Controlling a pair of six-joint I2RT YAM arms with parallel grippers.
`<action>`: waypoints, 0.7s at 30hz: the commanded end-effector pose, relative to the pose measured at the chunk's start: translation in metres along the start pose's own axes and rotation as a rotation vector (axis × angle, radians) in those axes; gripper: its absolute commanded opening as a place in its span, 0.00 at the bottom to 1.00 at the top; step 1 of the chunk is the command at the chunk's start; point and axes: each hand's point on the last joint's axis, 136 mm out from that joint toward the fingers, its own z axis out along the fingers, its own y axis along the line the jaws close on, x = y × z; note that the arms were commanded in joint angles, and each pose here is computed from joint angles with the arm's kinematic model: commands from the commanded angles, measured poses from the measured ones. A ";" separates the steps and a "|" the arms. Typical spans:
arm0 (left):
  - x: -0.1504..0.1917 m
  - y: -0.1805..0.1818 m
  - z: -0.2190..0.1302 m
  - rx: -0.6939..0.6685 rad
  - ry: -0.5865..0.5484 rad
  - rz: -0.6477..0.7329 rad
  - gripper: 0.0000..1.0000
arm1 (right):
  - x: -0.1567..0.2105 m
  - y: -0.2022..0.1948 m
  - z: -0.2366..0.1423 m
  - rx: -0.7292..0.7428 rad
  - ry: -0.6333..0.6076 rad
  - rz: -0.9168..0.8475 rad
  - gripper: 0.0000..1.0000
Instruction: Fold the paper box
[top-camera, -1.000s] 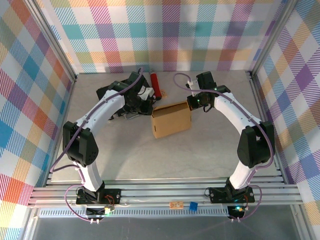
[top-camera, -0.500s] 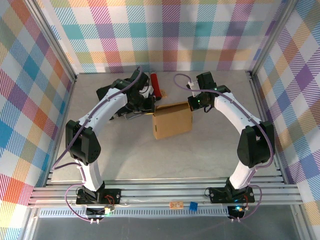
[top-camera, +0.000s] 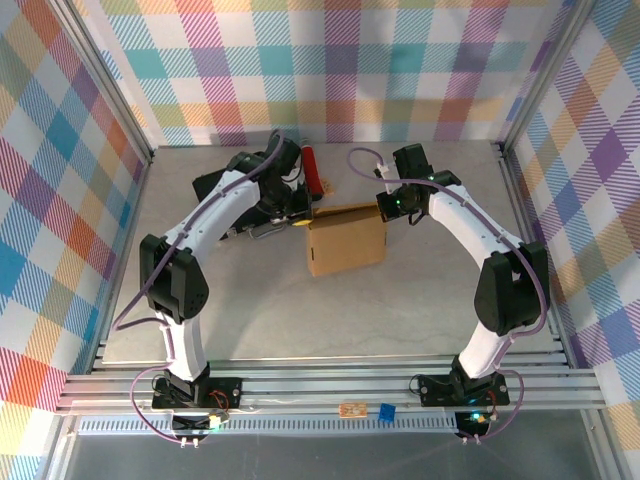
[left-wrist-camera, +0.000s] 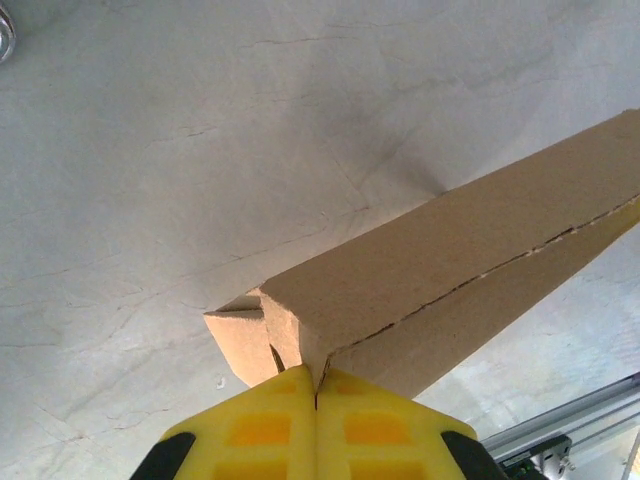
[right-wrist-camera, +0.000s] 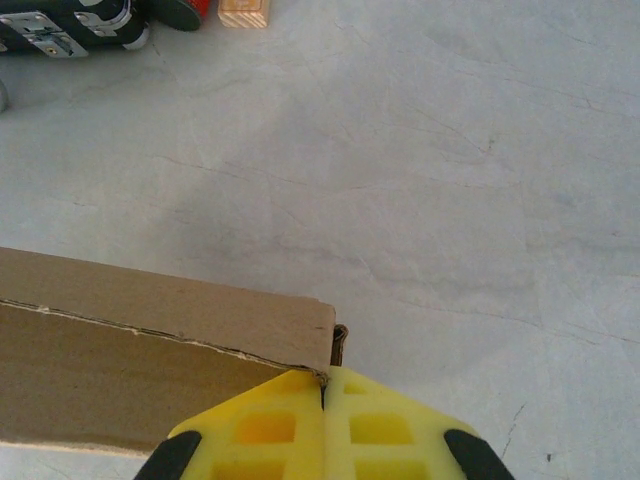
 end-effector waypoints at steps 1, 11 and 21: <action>0.001 -0.024 -0.005 0.071 0.018 -0.024 0.06 | -0.003 0.016 -0.003 -0.061 0.003 -0.009 0.00; 0.002 -0.032 -0.010 0.109 0.073 -0.079 0.06 | 0.000 0.015 -0.004 -0.052 0.005 -0.016 0.00; -0.004 -0.037 -0.012 0.151 0.085 -0.141 0.05 | -0.004 0.017 -0.005 -0.055 -0.007 -0.019 0.00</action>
